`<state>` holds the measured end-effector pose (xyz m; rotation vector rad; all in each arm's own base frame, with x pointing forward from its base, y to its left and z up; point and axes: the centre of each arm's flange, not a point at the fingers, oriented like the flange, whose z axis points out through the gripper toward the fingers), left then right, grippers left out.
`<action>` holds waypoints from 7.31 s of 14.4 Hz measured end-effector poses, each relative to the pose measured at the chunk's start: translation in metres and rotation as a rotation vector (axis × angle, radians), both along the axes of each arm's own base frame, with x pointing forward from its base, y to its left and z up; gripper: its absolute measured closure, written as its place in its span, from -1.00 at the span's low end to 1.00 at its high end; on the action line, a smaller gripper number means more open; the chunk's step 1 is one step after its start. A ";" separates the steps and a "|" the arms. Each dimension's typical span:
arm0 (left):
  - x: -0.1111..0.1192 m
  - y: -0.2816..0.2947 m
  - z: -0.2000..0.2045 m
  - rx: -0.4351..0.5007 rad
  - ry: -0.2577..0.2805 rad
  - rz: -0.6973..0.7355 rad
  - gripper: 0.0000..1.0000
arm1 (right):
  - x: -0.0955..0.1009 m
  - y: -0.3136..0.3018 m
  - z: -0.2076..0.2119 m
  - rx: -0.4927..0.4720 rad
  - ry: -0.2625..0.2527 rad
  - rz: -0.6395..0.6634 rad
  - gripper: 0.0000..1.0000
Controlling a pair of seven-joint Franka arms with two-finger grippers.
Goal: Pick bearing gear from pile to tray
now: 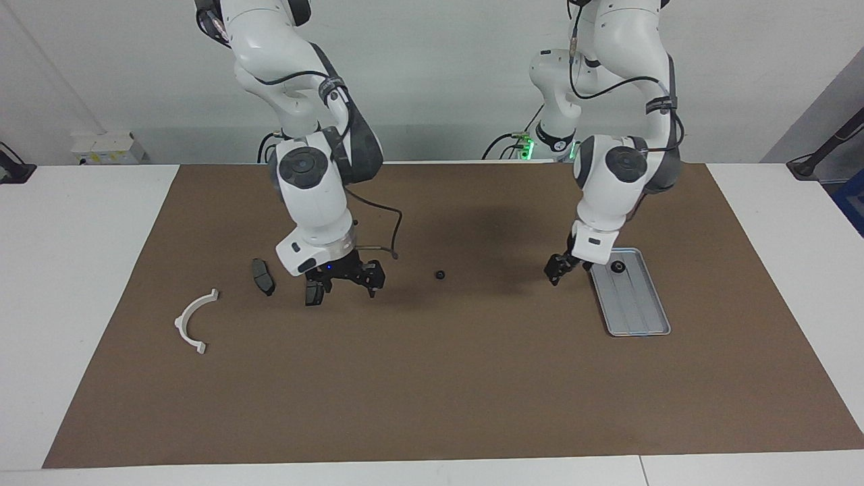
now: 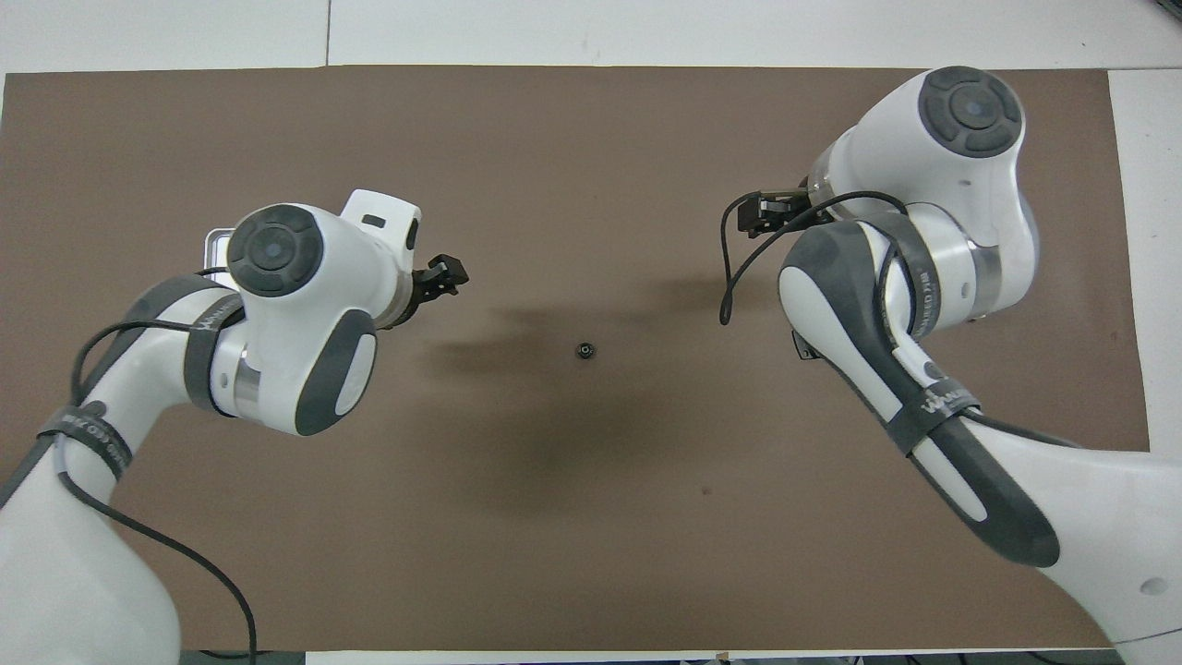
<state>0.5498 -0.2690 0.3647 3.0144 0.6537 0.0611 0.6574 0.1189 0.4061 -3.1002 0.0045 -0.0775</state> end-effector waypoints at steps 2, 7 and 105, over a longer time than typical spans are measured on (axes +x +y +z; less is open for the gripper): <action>-0.012 -0.065 -0.018 0.001 0.022 0.035 -1.00 | 0.008 -0.062 0.000 -0.007 -0.004 0.029 -1.00; -0.035 -0.155 -0.058 0.013 0.047 0.042 -1.00 | 0.008 -0.099 0.028 -0.013 -0.049 0.000 -1.00; 0.011 0.256 0.227 0.052 0.058 -0.274 -1.00 | -0.113 -0.120 0.198 -0.068 0.082 0.026 -1.00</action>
